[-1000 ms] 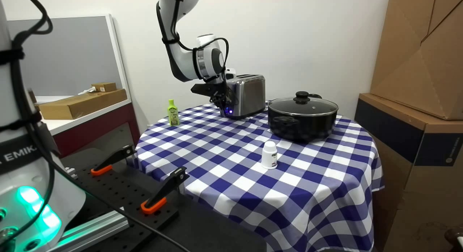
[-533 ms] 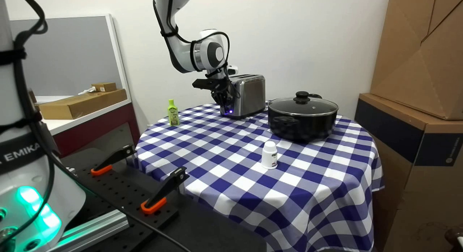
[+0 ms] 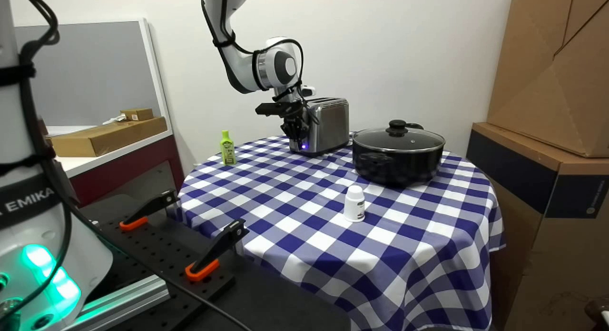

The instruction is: Push the lever of the toaster up

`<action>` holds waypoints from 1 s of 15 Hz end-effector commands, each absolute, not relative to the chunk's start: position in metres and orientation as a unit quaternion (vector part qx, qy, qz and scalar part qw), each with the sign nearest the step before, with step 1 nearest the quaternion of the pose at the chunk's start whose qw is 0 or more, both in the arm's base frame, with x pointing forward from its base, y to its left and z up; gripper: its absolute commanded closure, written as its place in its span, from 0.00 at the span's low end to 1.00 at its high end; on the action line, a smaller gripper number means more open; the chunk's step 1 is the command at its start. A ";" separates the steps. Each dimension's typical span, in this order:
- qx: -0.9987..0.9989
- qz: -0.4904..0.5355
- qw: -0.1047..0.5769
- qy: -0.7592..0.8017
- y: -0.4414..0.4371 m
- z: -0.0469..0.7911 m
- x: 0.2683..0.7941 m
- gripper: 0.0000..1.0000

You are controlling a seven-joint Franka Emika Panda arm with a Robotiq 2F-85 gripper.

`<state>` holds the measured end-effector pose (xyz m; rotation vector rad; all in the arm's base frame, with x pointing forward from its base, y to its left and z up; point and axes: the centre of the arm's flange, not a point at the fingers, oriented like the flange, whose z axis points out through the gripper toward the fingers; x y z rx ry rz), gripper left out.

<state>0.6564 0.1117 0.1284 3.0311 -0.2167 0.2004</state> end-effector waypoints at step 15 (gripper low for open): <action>0.987 0.146 0.062 -0.038 0.124 0.117 0.669 1.00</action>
